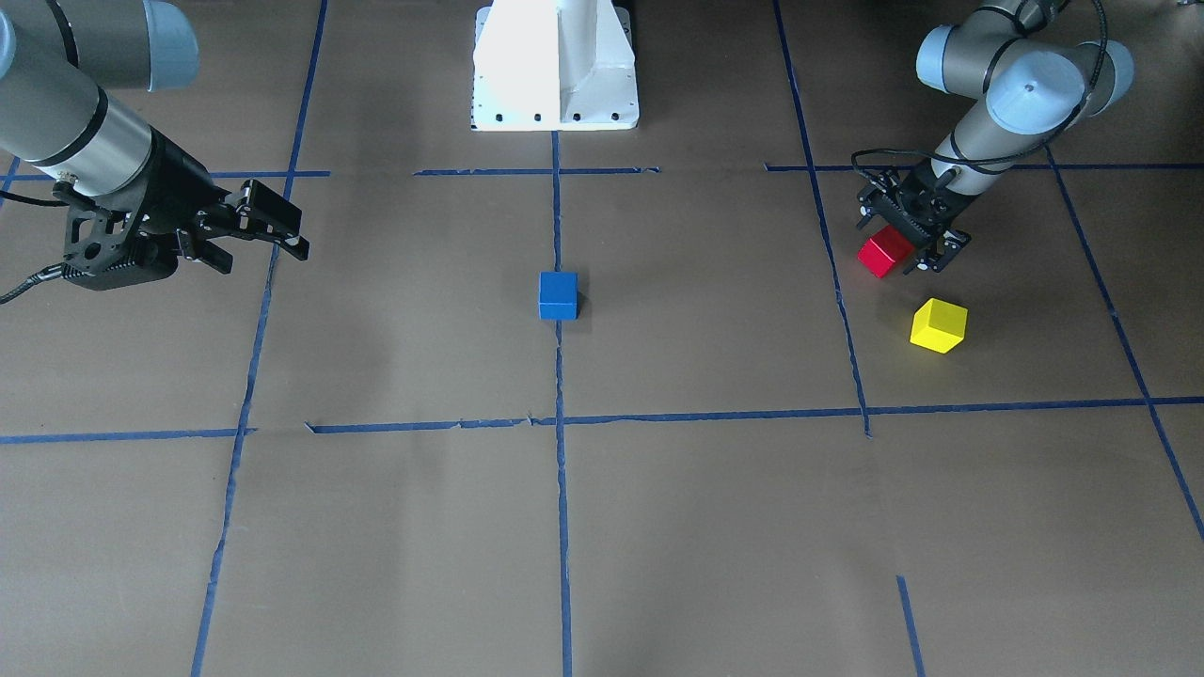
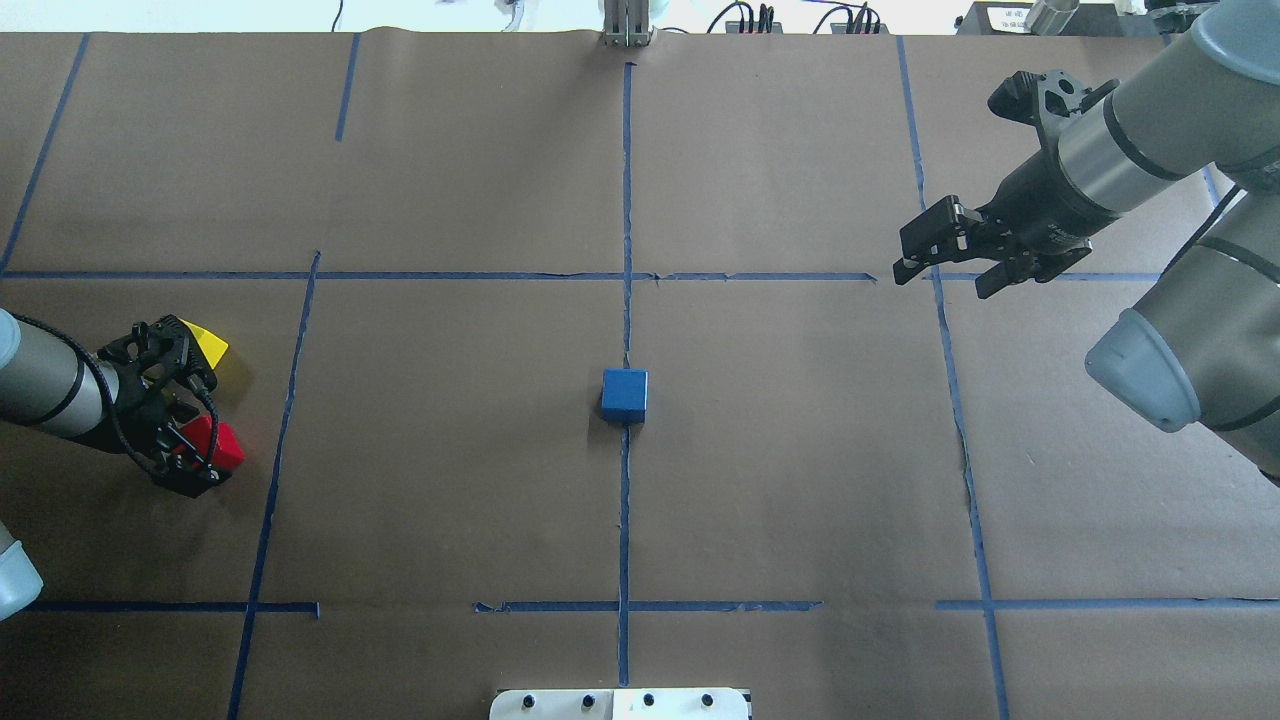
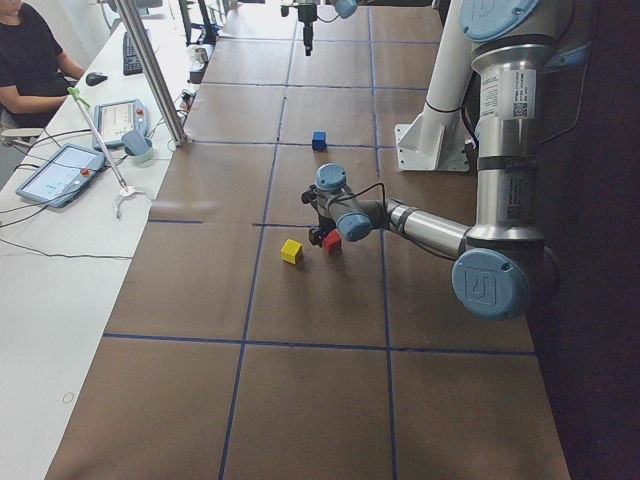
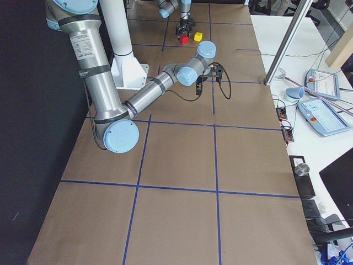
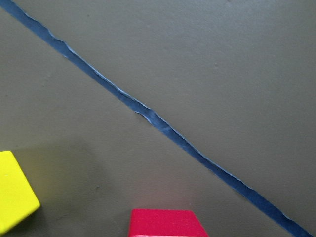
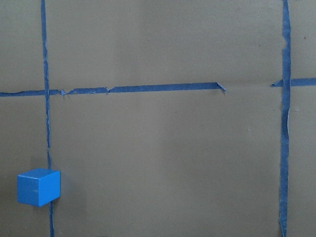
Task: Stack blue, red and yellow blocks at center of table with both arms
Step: 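Lower the left gripper onto the red block and grasp it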
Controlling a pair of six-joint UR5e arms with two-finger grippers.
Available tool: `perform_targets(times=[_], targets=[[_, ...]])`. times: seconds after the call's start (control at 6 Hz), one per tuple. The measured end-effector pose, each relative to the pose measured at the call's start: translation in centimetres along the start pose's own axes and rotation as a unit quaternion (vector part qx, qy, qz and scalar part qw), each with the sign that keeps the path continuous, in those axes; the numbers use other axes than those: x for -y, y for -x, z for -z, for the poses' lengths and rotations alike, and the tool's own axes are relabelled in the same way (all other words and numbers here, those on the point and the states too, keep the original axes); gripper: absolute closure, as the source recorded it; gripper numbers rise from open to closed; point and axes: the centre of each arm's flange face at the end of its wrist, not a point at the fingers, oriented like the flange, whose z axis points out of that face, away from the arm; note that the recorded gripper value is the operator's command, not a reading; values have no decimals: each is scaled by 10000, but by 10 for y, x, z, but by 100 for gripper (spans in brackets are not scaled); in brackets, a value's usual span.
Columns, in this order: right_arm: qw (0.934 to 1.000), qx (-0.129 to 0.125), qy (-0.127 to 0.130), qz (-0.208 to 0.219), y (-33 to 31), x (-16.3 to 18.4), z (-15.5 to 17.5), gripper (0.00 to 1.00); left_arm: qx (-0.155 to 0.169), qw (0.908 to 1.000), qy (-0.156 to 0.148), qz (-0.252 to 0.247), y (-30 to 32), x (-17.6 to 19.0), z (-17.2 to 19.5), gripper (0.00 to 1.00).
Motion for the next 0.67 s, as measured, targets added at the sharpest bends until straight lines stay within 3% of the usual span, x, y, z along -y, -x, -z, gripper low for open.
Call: perform_targets(times=[0.17, 0.33, 0.5, 0.67], targets=[[10000, 5, 2, 4, 0, 0, 0, 0, 70, 10000, 24, -42, -2, -1, -4, 32], [10000, 4, 3, 4, 0, 0, 0, 0, 162, 9998, 51, -89, -5, -3, -8, 66], [10000, 11, -3, 13, 0, -2, 1, 0, 232, 9996, 74, -123, -6, -7, -9, 94], [10000, 19, -2, 18, -1, -4, 3, 0, 245, 9996, 62, -138, -9, -8, -6, 100]])
